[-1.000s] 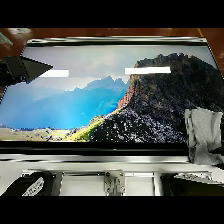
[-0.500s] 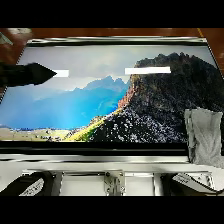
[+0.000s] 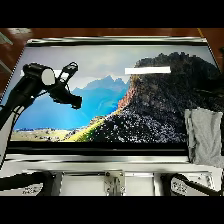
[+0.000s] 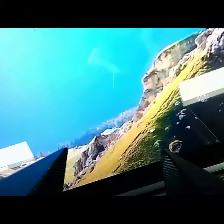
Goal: Fold the shirts.
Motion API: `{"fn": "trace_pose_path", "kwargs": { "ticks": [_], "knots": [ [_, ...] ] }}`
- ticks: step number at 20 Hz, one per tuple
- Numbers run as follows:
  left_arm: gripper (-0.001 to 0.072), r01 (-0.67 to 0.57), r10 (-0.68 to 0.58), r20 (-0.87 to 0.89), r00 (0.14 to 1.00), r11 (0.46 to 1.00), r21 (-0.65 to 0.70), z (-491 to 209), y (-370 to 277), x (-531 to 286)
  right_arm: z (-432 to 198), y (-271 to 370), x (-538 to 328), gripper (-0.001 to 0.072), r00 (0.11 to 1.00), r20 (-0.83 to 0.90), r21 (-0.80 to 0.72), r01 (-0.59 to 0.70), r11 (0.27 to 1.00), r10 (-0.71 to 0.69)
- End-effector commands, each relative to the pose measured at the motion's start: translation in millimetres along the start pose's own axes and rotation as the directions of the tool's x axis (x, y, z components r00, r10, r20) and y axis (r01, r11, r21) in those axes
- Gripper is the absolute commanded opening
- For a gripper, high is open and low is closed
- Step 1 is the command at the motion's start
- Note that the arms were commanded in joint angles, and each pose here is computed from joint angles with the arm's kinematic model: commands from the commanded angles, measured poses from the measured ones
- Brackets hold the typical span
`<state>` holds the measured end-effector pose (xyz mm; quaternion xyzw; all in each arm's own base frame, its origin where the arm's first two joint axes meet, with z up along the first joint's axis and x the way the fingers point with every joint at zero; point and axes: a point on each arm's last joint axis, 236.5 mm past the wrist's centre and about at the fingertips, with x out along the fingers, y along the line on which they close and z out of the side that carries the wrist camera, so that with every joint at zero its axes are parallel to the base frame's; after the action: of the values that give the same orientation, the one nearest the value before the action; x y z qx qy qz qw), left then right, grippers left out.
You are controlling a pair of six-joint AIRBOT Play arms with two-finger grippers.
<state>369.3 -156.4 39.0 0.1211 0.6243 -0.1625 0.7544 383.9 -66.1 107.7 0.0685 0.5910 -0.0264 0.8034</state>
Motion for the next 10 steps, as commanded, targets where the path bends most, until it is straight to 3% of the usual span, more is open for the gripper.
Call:
{"fn": "trace_pose_path", "kwargs": {
  "ticks": [1,10],
  "knots": [
    [0.071,-0.025,0.026,-0.019,0.999,0.999,0.024,2.4,-4.2,10.6,-20.5,45.1,17.4,0.0601,0.993,-0.114,-0.12,-0.005,0.993,-0.009],
    [0.0709,-0.025,0.025,0.007,1.0,0.999,0.026,8.7,-4.5,10.6,-21.7,82.2,17.0,0.0601,0.99,-0.114,-0.132,-0.103,0.986,0.089]
  ]
}}
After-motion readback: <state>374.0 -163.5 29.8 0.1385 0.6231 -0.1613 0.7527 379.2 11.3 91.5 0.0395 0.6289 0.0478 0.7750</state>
